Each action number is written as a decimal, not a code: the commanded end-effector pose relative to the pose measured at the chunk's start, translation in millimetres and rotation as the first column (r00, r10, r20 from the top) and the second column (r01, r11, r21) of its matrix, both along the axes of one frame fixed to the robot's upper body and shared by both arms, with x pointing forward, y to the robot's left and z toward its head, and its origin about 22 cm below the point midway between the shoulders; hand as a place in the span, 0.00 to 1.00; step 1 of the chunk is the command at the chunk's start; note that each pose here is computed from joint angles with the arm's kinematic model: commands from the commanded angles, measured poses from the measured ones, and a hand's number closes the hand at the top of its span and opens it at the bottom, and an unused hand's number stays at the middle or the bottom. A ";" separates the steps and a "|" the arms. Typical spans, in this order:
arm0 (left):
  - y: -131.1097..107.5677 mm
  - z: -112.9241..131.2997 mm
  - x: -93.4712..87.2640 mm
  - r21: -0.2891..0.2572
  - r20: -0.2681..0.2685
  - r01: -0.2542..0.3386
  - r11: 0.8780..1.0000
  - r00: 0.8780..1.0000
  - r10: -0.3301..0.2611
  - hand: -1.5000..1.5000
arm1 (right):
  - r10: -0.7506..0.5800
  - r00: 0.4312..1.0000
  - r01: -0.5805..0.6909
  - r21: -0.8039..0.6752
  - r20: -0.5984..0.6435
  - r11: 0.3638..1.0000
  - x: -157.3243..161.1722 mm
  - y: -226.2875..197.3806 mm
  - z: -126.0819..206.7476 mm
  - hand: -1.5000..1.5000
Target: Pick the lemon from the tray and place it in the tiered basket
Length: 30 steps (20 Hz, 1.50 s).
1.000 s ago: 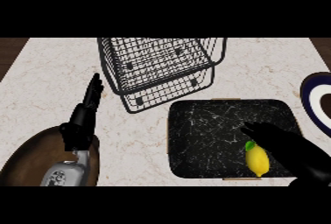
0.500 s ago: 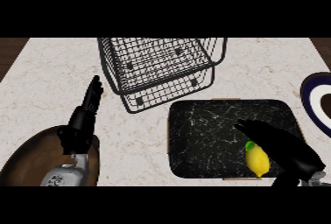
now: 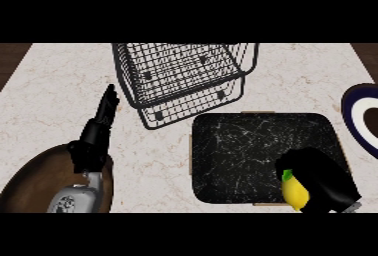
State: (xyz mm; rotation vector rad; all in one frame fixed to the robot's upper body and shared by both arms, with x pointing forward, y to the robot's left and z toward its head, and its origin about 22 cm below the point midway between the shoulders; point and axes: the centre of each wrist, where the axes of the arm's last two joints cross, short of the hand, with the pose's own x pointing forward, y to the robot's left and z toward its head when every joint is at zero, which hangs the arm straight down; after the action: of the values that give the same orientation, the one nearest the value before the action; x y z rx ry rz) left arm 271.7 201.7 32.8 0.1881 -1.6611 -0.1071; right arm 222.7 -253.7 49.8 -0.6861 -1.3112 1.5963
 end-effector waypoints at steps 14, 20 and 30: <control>-9.1 3.3 6.8 0.001 0.000 0.067 0.998 0.998 -0.067 0.50 | -0.209 0.963 0.250 -0.279 0.169 0.927 -4.8 202.5 18.1 1.00; -8.4 -3.1 5.5 0.004 -0.006 0.048 0.999 0.999 -0.048 0.50 | -0.306 0.905 0.365 -0.170 0.297 0.915 -16.4 232.0 73.3 1.00; -5.8 -6.5 12.0 0.006 -0.005 0.028 1.000 1.000 -0.028 0.50 | -0.384 0.838 0.398 0.046 0.388 0.916 0.8 244.4 183.7 1.00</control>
State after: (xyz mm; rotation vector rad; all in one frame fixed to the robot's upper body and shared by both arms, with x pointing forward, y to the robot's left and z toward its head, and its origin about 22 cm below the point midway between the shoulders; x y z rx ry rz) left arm 281.6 196.2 29.3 0.1633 -1.6598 -0.1344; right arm 225.5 -22.3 203.1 -1.1863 -1.4196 1.2758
